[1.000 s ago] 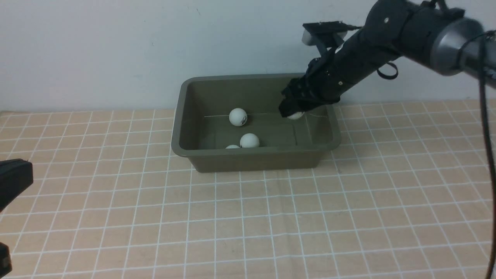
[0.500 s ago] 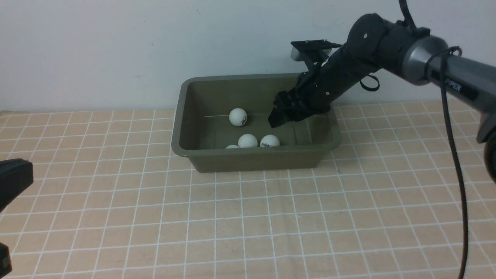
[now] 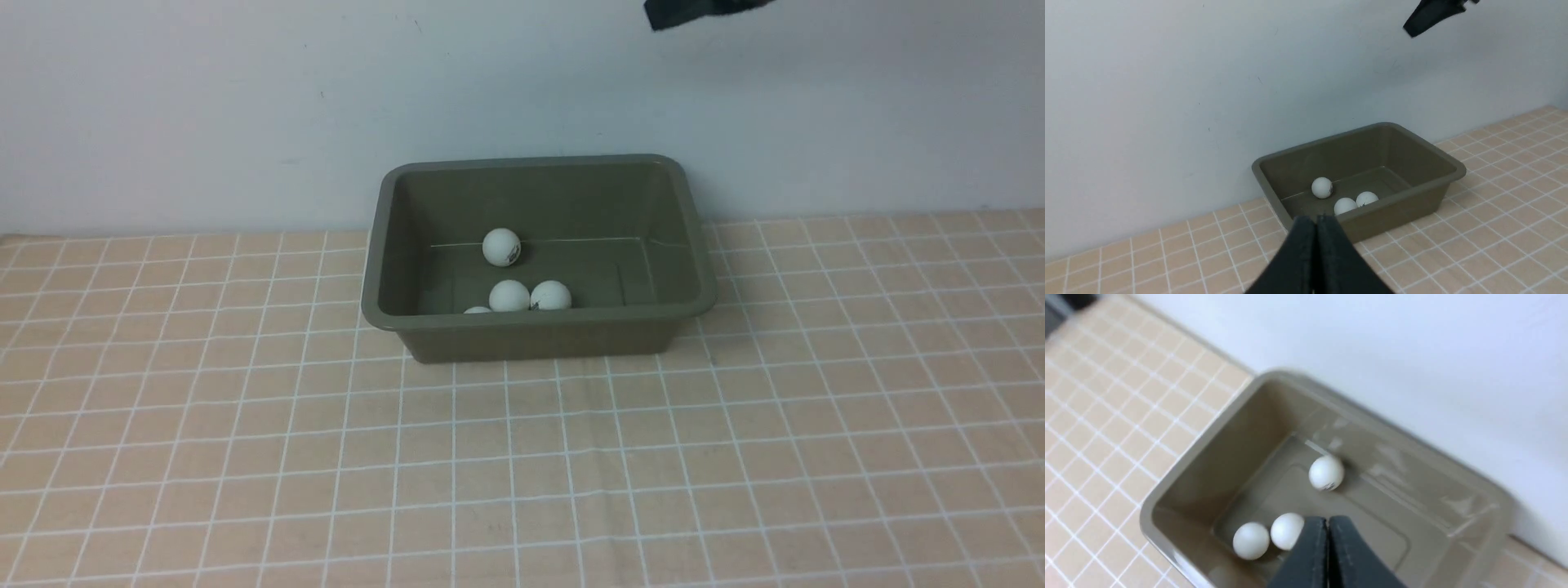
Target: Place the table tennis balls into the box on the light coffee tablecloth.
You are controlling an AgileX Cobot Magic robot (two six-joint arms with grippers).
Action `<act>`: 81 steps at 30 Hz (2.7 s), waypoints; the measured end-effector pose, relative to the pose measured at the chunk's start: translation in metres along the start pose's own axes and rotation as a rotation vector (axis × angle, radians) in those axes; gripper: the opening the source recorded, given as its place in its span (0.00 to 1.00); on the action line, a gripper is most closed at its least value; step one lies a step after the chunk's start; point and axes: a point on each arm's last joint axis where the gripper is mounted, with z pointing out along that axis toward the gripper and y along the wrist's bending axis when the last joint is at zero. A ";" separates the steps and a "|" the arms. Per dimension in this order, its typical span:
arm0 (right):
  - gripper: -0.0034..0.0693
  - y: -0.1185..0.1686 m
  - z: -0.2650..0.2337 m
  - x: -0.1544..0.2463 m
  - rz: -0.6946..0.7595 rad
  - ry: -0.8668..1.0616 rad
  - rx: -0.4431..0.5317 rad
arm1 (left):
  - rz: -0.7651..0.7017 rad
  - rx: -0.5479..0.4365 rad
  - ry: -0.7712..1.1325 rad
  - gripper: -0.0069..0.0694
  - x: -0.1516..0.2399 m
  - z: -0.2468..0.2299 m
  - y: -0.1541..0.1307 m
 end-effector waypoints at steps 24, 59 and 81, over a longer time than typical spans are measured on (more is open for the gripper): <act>0.03 0.049 -0.175 -0.010 -0.192 -0.193 0.255 | -0.088 0.008 0.108 0.00 0.058 0.002 -0.002; 0.03 0.079 -0.132 0.235 0.144 -0.095 0.181 | -0.089 0.011 0.135 0.00 0.062 0.002 -0.002; 0.03 0.068 -0.162 0.353 0.083 -0.472 0.668 | -0.089 0.011 0.135 0.00 0.062 0.002 -0.002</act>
